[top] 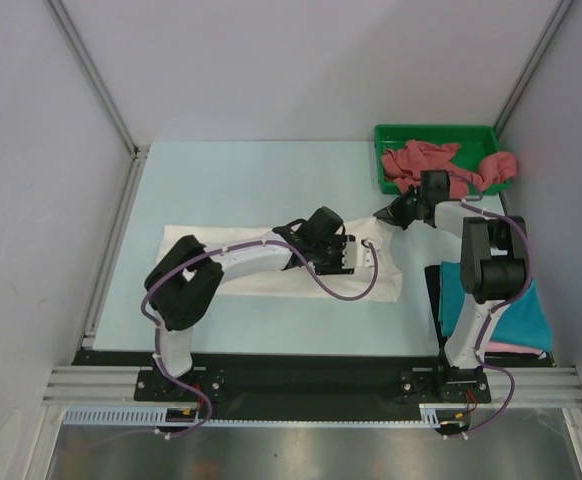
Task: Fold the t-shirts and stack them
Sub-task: Fold the tshirt
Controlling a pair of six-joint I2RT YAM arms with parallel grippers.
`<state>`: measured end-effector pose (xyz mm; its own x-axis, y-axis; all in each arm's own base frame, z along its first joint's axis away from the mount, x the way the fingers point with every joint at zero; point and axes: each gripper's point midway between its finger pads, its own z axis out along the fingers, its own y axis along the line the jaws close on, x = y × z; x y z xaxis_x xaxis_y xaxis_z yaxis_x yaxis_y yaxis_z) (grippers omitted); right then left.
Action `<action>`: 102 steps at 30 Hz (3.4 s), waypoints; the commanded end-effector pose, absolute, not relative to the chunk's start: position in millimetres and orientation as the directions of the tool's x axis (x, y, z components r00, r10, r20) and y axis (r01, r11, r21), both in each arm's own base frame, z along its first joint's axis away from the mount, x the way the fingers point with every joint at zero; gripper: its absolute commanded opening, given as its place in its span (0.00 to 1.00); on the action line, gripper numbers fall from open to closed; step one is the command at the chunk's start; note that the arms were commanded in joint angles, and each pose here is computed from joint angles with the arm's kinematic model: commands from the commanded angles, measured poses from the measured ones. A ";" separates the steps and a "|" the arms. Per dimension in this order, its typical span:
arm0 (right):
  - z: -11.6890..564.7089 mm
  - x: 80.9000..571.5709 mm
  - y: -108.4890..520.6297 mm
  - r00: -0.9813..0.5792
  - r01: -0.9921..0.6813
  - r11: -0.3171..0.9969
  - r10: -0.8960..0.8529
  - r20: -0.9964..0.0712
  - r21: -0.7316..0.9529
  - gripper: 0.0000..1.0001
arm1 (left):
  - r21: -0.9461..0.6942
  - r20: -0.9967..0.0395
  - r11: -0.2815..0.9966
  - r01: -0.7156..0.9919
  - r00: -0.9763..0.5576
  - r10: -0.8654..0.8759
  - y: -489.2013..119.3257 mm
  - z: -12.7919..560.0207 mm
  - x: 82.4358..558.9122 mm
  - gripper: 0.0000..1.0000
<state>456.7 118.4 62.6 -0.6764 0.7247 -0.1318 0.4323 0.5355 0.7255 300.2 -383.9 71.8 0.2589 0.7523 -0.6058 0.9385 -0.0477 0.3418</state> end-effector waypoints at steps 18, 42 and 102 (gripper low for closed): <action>74.7 446.2 125.4 -0.694 0.346 0.496 0.706 -0.138 0.797 0.00 | 0.409 -0.564 -0.054 0.911 0.299 0.770 -392.4 41.4 329.9 0.49; 91.4 430.2 115.8 -0.728 0.301 0.602 0.646 -0.230 0.740 0.00 | 0.184 -0.677 -0.007 0.983 0.132 0.724 -382.1 97.1 326.5 0.02; 97.0 407.1 88.4 -0.793 0.064 0.922 0.278 -0.541 0.381 0.47 | 0.229 -0.556 0.810 0.539 -0.611 0.564 -59.1 94.9 411.3 0.65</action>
